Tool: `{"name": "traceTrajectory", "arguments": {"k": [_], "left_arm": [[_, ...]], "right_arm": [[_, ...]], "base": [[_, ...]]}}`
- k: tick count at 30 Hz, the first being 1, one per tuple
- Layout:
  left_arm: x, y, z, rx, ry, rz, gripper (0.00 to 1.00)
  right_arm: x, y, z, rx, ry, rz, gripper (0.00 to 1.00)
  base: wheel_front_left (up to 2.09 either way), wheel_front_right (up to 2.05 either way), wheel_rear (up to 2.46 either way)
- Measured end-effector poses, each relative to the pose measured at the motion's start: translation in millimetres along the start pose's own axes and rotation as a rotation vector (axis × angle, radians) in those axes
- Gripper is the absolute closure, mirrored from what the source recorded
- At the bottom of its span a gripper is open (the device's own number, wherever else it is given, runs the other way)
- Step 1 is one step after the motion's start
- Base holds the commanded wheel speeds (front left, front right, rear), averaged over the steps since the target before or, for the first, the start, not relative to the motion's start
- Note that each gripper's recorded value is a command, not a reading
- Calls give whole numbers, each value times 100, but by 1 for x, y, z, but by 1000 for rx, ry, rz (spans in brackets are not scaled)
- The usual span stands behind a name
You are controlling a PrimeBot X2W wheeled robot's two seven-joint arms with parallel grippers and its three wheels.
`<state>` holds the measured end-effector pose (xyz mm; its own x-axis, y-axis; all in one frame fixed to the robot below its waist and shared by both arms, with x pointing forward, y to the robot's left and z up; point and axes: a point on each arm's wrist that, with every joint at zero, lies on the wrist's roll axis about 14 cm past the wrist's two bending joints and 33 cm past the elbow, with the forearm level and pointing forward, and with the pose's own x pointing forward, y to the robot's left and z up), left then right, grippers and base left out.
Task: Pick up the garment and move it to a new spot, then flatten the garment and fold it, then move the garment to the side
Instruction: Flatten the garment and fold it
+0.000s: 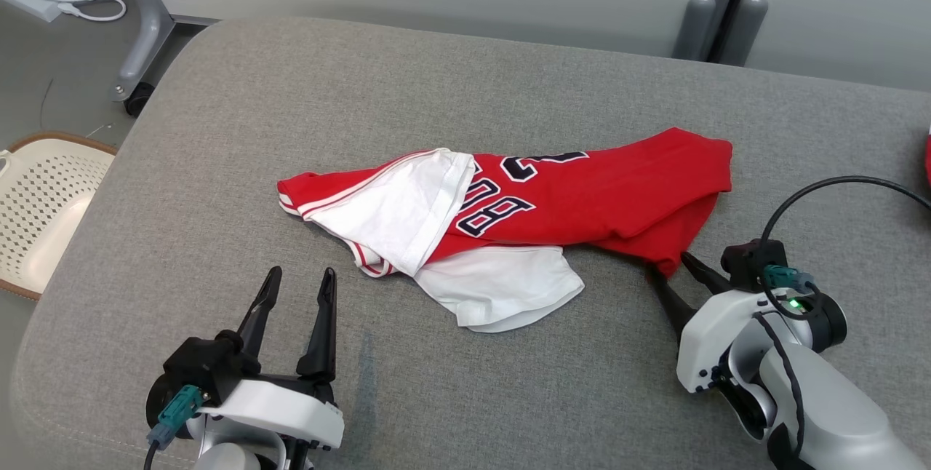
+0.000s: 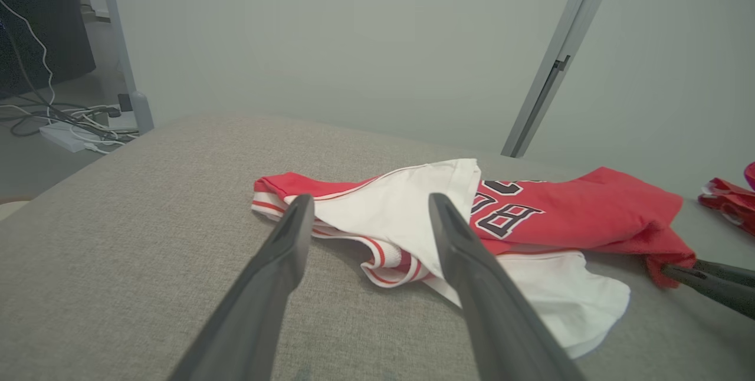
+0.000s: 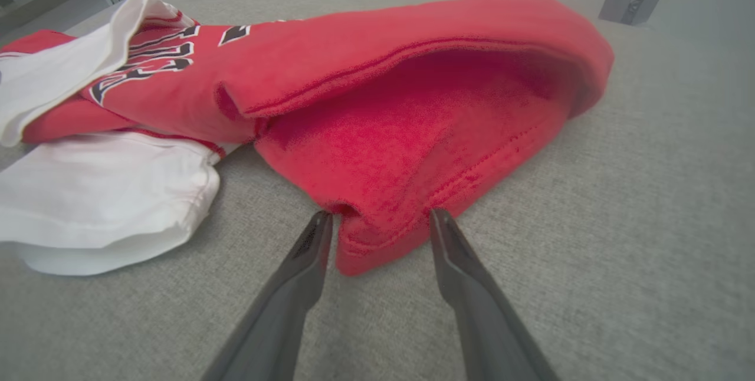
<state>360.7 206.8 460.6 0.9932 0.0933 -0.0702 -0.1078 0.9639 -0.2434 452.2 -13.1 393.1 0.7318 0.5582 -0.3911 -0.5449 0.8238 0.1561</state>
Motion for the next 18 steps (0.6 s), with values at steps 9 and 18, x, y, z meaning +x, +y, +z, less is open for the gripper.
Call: {"name": "traceTrajectory", "arguments": {"k": [9,18], "left_arm": [[0,-2,2,-8,-8,-7,0],[5,-21,2,-15,-10,-66,0]], "right_arm": [[-5,-4,3,-21,-23,-20,100],[-36,-41,13,-64,-62,-104,100]], "base": [[0,0,0],[0,0,0]]}}
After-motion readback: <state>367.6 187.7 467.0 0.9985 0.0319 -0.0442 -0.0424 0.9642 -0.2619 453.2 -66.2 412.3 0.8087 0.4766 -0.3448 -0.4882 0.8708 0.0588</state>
